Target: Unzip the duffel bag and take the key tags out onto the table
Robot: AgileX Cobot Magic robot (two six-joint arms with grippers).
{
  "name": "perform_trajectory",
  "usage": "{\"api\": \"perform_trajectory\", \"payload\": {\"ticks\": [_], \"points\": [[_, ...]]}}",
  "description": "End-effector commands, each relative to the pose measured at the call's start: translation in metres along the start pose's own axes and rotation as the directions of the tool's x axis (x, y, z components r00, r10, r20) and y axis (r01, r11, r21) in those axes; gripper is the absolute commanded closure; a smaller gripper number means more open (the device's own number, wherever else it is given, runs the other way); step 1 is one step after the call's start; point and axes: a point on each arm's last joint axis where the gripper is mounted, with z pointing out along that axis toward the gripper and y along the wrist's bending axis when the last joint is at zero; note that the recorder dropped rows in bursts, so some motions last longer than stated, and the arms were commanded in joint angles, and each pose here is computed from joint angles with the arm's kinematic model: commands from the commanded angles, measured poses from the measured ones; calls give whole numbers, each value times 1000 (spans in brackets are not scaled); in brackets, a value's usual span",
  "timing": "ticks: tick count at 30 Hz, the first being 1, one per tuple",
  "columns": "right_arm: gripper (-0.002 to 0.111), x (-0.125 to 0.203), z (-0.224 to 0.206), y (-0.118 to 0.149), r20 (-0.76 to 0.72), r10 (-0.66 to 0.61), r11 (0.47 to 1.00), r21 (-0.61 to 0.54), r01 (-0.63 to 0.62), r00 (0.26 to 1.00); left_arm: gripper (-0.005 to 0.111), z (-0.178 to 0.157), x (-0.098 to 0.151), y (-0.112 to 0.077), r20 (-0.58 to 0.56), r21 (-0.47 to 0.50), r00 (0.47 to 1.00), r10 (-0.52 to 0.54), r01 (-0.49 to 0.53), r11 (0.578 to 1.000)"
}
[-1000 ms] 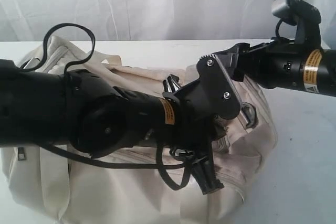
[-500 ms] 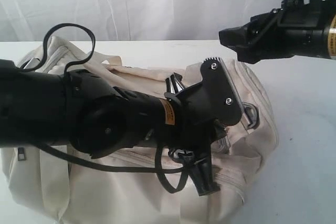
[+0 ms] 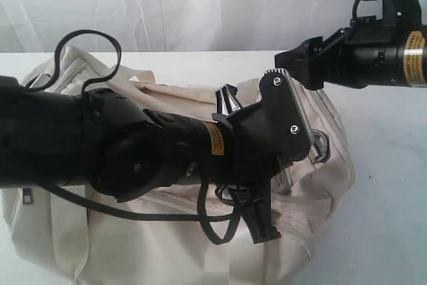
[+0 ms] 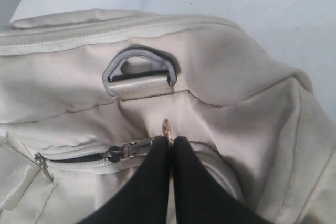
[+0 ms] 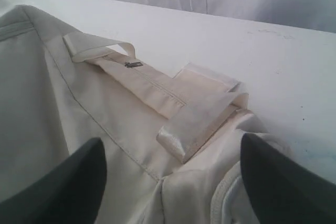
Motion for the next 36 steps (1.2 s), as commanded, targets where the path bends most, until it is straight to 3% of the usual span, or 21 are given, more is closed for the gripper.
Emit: {"api": "perform_trajectory", "payload": {"ticks": [1,13,18,21,27,32,36], "points": [[41,3,5,-6,-20,39,999,13,-39,999,107,-8,-9,1,51,-23,999,11,-10,1000],[41,17,22,-15,-80,68,998,21,-66,994,107,-9,-11,2,57,-31,997,58,-57,998],[47,24,30,-18,-112,84,996,20,-82,990,107,-9,-11,2,59,-33,996,61,-59,998],[55,27,33,-20,-123,90,996,21,-88,988,107,-9,-11,3,64,-37,996,61,-59,998],[84,26,33,-26,-112,93,993,80,-85,989,107,-9,-13,4,80,-50,995,62,-58,997],[108,22,34,-27,-65,166,982,103,-159,984,107,-9,-12,3,75,-44,996,38,-35,998],[108,9,33,-27,-14,197,976,93,-195,980,107,-9,-11,2,58,-28,998,25,-24,999]]}}
